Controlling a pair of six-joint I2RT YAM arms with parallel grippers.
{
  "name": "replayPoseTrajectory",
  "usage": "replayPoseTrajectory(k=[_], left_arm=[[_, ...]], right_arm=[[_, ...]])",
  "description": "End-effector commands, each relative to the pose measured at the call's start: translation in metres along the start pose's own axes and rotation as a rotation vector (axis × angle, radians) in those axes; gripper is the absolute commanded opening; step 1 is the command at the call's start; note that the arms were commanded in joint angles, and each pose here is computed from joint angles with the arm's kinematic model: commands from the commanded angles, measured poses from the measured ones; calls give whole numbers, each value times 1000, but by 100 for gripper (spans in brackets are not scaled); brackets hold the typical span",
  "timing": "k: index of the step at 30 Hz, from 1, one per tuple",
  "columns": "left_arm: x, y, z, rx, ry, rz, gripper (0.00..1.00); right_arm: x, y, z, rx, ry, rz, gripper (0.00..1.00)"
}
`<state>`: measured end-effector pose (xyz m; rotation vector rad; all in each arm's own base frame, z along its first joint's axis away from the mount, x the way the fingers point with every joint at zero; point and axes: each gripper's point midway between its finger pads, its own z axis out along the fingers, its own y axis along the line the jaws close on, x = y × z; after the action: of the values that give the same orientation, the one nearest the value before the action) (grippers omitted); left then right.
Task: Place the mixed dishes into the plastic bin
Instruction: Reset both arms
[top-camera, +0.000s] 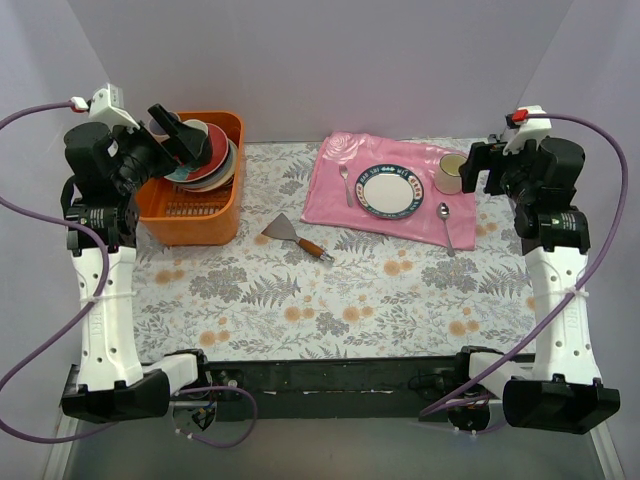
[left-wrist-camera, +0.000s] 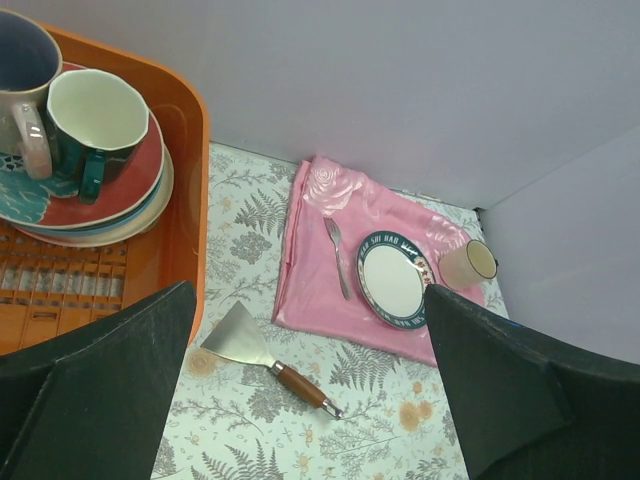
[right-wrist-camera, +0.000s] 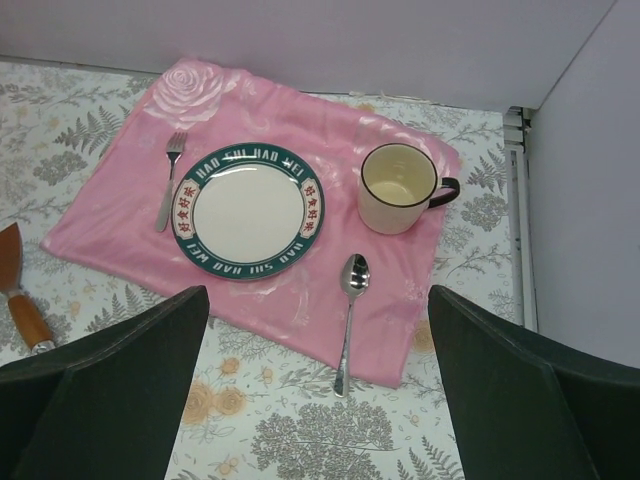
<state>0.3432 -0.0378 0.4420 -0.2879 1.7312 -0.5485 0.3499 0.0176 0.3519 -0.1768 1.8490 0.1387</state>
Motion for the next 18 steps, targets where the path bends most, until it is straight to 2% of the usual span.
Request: replayPoseTrajectory(k=[1, 18], left_arm=[[-5, -10, -16, 41, -34, 47, 98], [-1, -11, -23, 50, -43, 63, 98]], right_arm=[[-41, -10, -23, 75, -125, -34, 99], [-33, -21, -33, 150, -106, -42, 99]])
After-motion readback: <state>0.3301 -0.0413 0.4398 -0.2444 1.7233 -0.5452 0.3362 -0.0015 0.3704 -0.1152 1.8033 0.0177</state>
